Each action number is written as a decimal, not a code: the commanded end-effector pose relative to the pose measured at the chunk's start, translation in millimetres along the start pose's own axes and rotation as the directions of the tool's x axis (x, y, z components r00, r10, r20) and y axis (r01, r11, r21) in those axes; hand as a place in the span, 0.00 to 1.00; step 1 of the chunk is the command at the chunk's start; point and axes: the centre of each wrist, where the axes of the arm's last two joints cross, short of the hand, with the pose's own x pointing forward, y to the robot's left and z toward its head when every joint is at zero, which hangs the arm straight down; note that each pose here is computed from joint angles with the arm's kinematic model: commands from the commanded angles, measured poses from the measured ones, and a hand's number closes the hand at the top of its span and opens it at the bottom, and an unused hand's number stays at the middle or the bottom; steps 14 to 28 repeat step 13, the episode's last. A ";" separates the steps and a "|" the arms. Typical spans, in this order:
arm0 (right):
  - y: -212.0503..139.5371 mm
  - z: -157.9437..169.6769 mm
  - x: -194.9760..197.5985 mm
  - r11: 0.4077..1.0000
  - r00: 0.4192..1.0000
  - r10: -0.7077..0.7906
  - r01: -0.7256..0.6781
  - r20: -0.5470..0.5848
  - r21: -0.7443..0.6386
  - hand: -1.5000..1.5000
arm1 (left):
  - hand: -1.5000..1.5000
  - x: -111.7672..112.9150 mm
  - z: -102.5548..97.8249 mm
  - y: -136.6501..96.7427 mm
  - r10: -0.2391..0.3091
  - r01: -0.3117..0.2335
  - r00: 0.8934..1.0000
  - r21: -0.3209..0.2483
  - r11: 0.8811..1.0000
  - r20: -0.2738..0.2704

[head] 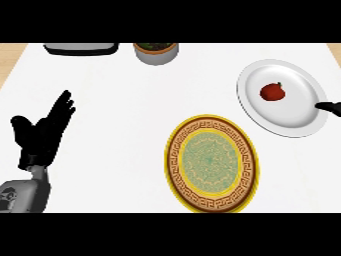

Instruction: Pick the bell pepper from the plate and place it in the plate

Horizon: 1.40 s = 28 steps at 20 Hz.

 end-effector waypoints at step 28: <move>-72.7 31.9 -18.8 0.995 0.993 0.097 -0.099 -0.073 -0.023 0.00 | 0.50 2.1 15.2 -7.8 0.007 -0.007 1.000 -0.026 1.000 0.003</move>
